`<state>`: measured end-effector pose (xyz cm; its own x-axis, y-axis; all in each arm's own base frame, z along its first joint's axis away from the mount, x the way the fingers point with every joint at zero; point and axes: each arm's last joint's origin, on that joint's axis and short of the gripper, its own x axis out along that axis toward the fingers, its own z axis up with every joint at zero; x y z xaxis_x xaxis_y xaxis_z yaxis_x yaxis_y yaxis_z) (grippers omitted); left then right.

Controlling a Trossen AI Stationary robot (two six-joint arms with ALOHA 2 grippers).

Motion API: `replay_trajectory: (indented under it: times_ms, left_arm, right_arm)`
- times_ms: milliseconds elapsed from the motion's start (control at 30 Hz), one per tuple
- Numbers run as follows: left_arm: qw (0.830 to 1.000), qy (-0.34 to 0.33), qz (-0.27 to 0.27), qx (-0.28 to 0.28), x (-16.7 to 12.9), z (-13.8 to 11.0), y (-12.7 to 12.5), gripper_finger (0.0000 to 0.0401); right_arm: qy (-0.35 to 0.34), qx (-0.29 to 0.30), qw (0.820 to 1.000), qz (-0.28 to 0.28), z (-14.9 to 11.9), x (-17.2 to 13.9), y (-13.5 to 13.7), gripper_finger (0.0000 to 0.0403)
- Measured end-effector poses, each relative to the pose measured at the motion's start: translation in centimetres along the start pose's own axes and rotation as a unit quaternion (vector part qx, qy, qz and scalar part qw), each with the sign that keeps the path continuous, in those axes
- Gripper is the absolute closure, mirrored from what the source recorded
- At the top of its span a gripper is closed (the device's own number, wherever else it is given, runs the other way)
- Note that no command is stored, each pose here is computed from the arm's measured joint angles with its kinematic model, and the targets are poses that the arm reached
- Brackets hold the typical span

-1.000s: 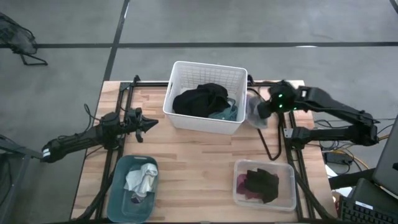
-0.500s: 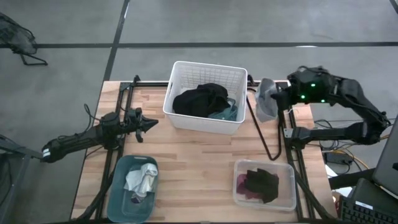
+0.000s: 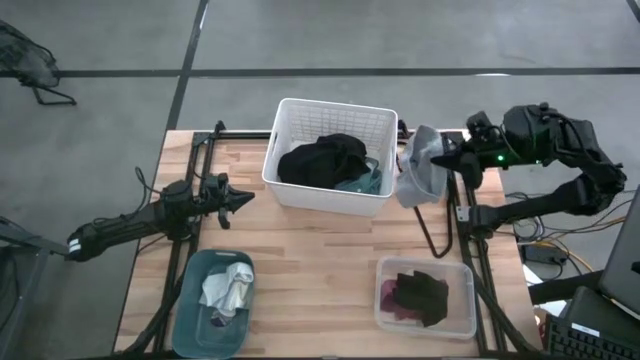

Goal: Pick & Place Cloths
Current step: Put the gray underwear into the transparent bin

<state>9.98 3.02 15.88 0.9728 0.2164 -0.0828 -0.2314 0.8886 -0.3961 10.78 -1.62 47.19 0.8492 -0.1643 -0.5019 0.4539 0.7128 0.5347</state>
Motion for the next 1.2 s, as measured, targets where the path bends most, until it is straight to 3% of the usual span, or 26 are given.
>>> replay_trajectory:
  times_ms: [200,367,600,733,933,1100,1200]
  left_arm:
    - [1.0,0.0,0.0,0.0,0.0,0.0,0.0,0.0387]
    - [1.0,0.0,0.0,0.0,0.0,0.0,0.0,0.0387]
    - [1.0,0.0,0.0,0.0,0.0,0.0,0.0,0.0387]
    - [1.0,0.0,0.0,0.0,0.0,0.0,0.0,0.0387]
    - [1.0,0.0,0.0,0.0,0.0,0.0,0.0,0.0387]
    - [1.0,0.0,0.0,0.0,0.0,0.0,0.0,0.0387]
    - [1.0,0.0,0.0,0.0,0.0,0.0,0.0,0.0387]
  right_arm:
    - [0.06,-0.039,0.994,0.083,-0.1,0.9,2.8,0.0394]
    - [0.126,-0.065,0.974,0.178,-0.8,1.1,5.9,0.0394]
    - [0.231,-0.016,0.944,0.234,-3.0,0.8,9.6,0.0394]
    - [0.313,0.021,0.93,0.192,-5.2,1.2,10.8,0.0394]
    - [0.406,0.027,0.911,0.069,-9.0,2.2,11.5,0.0394]
    - [0.439,0.002,0.898,-0.036,-11.2,4.0,11.7,0.0394]
    - [0.448,-0.04,0.892,-0.052,-12.5,5.7,12.4,0.0394]
